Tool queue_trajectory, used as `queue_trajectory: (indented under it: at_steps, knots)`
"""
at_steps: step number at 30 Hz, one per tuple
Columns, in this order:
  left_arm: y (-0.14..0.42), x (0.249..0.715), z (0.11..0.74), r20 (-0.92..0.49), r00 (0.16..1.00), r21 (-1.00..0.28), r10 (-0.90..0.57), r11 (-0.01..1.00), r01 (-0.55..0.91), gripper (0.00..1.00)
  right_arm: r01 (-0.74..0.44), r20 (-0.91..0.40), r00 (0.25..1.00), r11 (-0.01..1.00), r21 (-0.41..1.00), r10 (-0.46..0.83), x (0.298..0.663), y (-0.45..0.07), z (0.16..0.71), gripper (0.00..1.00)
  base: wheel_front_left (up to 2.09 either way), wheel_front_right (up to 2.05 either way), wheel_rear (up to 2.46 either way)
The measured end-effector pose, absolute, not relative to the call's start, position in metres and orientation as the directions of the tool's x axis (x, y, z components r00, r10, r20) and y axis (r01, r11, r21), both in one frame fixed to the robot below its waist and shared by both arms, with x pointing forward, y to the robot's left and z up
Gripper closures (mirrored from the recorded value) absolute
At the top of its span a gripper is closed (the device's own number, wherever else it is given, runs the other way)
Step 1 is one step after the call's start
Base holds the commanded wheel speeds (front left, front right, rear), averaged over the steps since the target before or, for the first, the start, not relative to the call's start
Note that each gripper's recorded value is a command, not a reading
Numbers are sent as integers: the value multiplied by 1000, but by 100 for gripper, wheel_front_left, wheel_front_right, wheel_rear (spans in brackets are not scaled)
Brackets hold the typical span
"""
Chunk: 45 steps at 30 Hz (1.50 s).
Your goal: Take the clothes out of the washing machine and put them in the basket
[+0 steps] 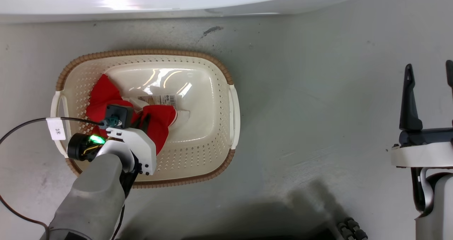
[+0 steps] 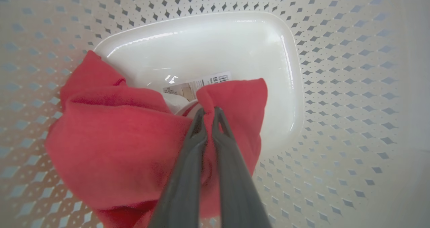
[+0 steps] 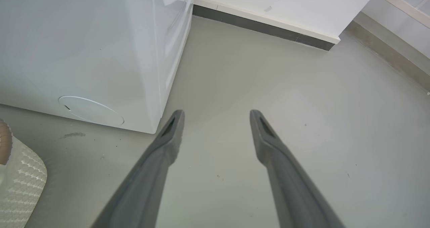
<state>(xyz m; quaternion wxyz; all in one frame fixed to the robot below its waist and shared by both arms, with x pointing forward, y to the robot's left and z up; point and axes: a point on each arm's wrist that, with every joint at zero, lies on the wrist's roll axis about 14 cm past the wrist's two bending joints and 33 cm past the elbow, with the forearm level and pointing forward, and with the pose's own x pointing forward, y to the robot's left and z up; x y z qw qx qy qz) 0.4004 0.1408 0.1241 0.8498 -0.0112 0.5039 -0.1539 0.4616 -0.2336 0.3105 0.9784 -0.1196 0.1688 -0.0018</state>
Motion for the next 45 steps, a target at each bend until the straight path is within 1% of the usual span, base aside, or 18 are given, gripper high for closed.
queue_trajectory:
  at_steps: [2,3,7,17,27,36,41,45]
  knots:
    - [142,400,120,-857,444,-178,-262,958,223,100,-34,-334,941,970,-239,-49,462,-235,307,0,0,0,0]
    - [143,399,119,-859,444,-182,-257,962,205,0,-37,-337,940,970,-239,-47,463,-235,305,0,0,0,0]
    - [143,398,120,-859,442,-178,-257,961,213,0,-46,-343,938,970,-238,-40,463,-232,302,0,0,0,0]
    - [134,419,168,-777,560,-190,-287,955,226,0,-35,-277,960,975,-220,-27,468,-226,336,0,0,0,0]
    - [131,437,242,-627,714,-180,-310,950,255,0,-32,-181,983,983,-180,-2,464,-215,386,0,0,0,0]
    - [128,443,302,-490,804,-118,-338,939,324,0,-21,-126,992,990,-137,4,447,-211,419,0,0,0,0]
    - [122,450,336,-398,845,-103,-357,933,345,0,6,-94,995,994,-106,-16,436,-217,436,0,0,0,0]
    - [117,463,365,-313,872,-79,-377,925,372,0,17,-85,996,997,-82,-24,426,-218,442,0,0,0,0]
